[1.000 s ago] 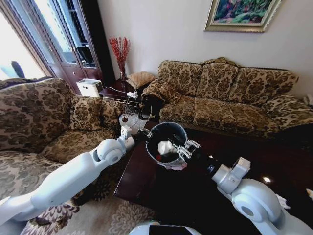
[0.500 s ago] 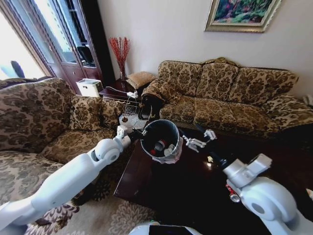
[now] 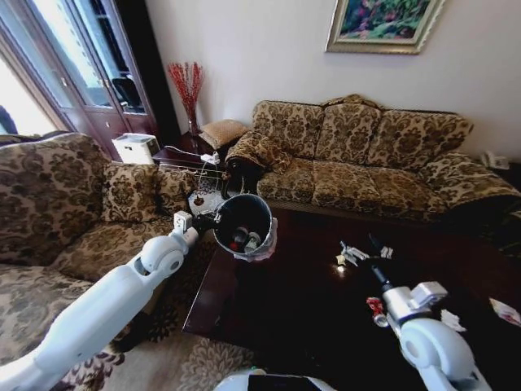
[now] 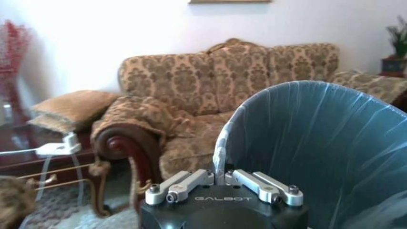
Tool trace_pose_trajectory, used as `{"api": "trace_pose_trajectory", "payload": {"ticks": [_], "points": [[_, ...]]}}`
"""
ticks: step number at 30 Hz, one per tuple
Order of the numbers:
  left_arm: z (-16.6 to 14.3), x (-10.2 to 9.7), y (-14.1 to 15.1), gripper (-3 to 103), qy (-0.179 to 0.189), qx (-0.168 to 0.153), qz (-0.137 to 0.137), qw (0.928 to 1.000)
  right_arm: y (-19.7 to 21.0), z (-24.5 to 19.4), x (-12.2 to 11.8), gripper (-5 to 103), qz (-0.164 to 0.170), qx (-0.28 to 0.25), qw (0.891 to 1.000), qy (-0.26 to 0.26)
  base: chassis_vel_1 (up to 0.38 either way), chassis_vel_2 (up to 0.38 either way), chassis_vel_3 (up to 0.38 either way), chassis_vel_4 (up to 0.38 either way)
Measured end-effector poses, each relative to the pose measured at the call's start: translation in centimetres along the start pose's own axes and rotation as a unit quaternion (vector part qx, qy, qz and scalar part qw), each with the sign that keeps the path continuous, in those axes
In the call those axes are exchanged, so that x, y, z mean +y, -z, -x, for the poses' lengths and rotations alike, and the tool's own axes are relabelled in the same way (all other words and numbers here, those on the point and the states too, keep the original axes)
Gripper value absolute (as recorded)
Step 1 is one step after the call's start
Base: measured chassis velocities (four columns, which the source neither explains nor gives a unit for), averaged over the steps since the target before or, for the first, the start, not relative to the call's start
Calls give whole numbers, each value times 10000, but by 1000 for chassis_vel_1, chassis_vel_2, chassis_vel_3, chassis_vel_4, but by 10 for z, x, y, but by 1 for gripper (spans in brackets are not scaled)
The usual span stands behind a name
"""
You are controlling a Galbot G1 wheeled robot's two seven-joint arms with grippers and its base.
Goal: Move to the front of the table and place the trash on the table into the trash bin.
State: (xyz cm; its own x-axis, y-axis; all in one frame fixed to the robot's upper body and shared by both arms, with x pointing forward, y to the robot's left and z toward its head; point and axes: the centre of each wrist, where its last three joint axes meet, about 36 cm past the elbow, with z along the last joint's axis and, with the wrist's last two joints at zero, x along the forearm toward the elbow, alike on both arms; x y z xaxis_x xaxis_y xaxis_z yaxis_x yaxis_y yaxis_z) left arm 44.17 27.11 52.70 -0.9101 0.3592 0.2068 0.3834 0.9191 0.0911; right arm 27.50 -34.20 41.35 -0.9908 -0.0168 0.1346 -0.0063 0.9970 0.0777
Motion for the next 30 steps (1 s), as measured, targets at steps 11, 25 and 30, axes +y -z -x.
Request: {"api": "trace_pose_trajectory", "payload": {"ticks": [11, 25, 30], "points": [[1, -6, -7, 3, -28, -112, -82, 9999, -112, 9, -52, 100, 366, 875, 9937, -592, -98, -94, -97, -92], [-1, -8, -4, 3, -61, -213, -81, 9997, -162, 64, -64, 100, 545, 1490, 9861, -498, -3, -5, -2, -5], [-3, -9, -3, 3, -76, -245, -68, 9996, -172, 66, -62, 100, 573, 1716, 9818, -569, 0, 0, 0, 0]]}}
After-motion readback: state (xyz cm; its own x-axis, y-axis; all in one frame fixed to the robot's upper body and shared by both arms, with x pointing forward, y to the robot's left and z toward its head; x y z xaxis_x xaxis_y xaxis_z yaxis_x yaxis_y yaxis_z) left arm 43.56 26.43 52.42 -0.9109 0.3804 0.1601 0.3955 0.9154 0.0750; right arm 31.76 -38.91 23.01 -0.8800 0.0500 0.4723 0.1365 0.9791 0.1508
